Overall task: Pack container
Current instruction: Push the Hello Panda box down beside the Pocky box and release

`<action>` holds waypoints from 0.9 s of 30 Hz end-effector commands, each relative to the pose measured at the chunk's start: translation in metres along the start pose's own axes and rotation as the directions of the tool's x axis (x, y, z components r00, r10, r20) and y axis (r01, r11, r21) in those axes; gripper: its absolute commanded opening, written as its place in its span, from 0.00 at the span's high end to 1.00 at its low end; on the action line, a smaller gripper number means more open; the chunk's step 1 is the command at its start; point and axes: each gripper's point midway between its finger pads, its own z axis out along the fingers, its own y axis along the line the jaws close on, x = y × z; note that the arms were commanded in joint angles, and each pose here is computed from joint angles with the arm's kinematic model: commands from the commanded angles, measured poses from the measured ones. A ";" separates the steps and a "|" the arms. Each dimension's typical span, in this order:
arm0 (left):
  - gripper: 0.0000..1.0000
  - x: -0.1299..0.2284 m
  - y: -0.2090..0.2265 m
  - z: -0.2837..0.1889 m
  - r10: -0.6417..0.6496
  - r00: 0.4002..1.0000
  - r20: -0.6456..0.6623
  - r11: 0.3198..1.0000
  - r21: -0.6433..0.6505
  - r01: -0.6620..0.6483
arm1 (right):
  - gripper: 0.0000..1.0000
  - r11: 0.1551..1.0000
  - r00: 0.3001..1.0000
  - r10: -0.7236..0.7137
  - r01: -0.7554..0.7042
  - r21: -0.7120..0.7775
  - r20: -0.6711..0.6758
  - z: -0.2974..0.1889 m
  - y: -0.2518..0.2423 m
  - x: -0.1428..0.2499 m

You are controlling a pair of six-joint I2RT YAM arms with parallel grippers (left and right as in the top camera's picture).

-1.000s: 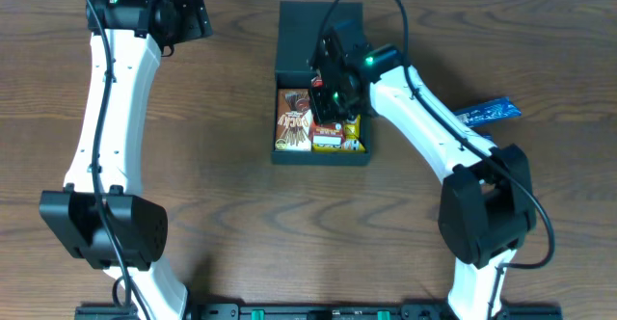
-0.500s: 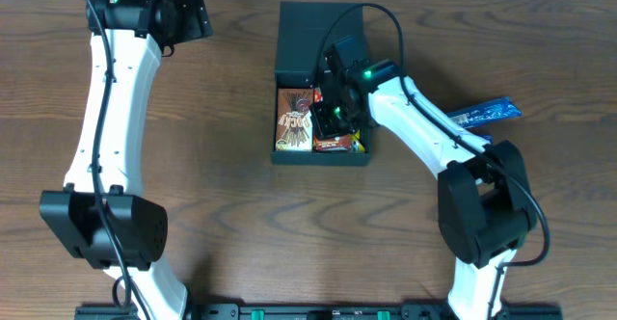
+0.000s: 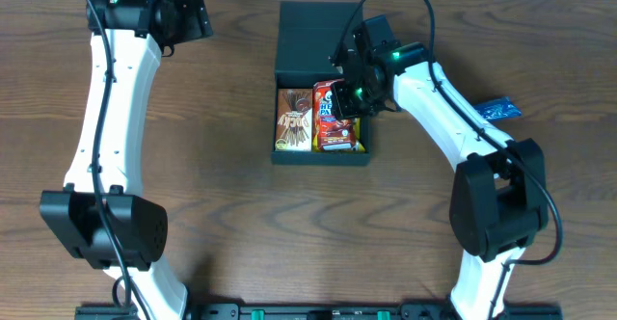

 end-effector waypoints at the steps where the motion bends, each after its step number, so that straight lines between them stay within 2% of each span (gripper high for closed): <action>1: 0.10 -0.004 0.001 -0.001 -0.005 1.000 0.011 1.000 -0.001 0.005 | 0.99 0.999 1.000 -0.029 0.029 0.018 -0.001 -0.002 -0.004 0.002; 8: 0.09 -0.004 0.001 -0.001 -0.005 1.000 0.011 1.000 -0.001 0.005 | 0.99 0.999 0.999 0.002 -0.001 0.035 -0.041 0.013 -0.025 0.022; 14: 0.09 -0.004 0.001 -0.001 -0.008 1.000 0.011 1.000 -0.001 0.008 | 0.99 1.000 1.000 0.007 -0.006 0.015 -0.020 0.009 -0.025 0.015; 21: 0.10 -0.003 0.001 -0.001 -0.008 1.000 0.006 1.000 -0.002 0.008 | 0.99 0.998 0.992 -0.040 0.044 -0.036 0.119 -0.029 -0.003 -0.020; 27: 0.10 -0.003 0.001 -0.001 -0.007 1.000 0.003 1.000 -0.003 0.008 | 0.99 0.997 0.979 -0.063 0.072 -0.040 0.195 -0.038 0.003 -0.036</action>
